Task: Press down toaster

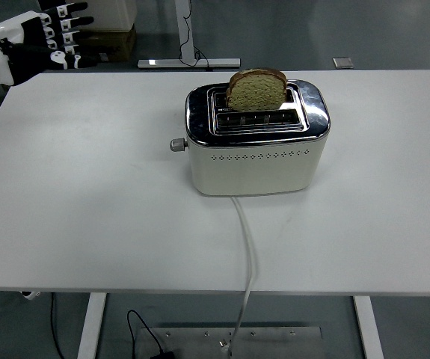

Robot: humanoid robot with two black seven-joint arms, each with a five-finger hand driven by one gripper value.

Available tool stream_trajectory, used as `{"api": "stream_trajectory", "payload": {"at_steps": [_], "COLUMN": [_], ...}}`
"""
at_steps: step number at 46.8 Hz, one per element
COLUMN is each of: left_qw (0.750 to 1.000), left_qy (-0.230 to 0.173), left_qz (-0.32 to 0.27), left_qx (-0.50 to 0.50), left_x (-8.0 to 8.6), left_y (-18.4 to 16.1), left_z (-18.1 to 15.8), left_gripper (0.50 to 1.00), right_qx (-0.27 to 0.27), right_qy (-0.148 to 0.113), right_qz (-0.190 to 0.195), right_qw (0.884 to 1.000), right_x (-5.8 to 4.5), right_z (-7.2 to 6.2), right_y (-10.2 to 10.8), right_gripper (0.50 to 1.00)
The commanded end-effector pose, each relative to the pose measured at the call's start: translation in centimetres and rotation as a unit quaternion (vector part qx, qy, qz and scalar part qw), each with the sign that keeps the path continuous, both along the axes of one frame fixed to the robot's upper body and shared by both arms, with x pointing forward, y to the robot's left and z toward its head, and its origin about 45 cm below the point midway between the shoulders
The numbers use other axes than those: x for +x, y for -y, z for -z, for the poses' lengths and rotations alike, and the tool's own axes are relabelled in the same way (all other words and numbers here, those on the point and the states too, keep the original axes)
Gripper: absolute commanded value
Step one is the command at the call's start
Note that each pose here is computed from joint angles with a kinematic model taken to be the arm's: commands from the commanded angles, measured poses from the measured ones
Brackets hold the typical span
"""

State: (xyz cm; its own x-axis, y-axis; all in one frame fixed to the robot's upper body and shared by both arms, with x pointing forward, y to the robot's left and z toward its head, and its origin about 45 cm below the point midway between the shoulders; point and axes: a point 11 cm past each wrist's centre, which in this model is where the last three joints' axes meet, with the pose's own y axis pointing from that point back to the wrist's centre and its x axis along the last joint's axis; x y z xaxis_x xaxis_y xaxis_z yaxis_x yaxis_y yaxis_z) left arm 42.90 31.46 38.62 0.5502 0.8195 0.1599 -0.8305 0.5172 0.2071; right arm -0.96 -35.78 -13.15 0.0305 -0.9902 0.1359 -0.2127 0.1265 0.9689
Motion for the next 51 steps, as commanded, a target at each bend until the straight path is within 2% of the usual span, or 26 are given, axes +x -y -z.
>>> {"api": "stream_trajectory", "payload": {"at_steps": [1, 8, 14, 23, 35, 43, 51], "left_qw": [0.998, 0.988, 0.977, 0.953, 0.937, 0.927, 0.928], "left_qy": [0.003, 0.015, 0.029, 0.029, 0.015, -0.002, -0.008], "left_qz": [0.035, 0.099, 0.137, 0.18, 0.193, 0.199, 0.194], "left_qx": [0.045, 0.113, 0.161, 0.243, 0.291, 0.318, 0.319], "left_x": [-0.5, -1.4, -2.3, -3.4, -3.7, -4.2, -4.2], "left_y": [1.0, 2.6, 3.3, 3.4, 2.9, 2.3, 2.4], "left_z": [-0.1, -0.7, -1.1, -0.5, 1.6, 4.2, 5.6], "left_gripper": [1.0, 1.0, 1.0, 1.0, 1.0, 1.0, 1.0], "right_qx": [0.0, 0.0, 0.0, 0.0, 0.0, 0.0, 0.0], "right_qy": [0.0, 0.0, 0.0, 0.0, 0.001, 0.001, 0.001], "right_qz": [0.0, 0.0, 0.0, 0.0, 0.0, 0.0, 0.0], "right_qw": [1.0, 1.0, 1.0, 1.0, 1.0, 1.0, 1.0], "right_x": [0.0, 0.0, 0.0, 0.0, 0.1, 0.1, 0.1], "right_z": [0.0, 0.0, 0.0, 0.0, 0.0, 0.0, 0.0], "right_y": [0.0, 0.0, 0.0, 0.0, 0.0, 0.0, 0.0], "right_gripper": [0.998, 0.998, 0.998, 0.998, 0.998, 0.998, 0.998]}}
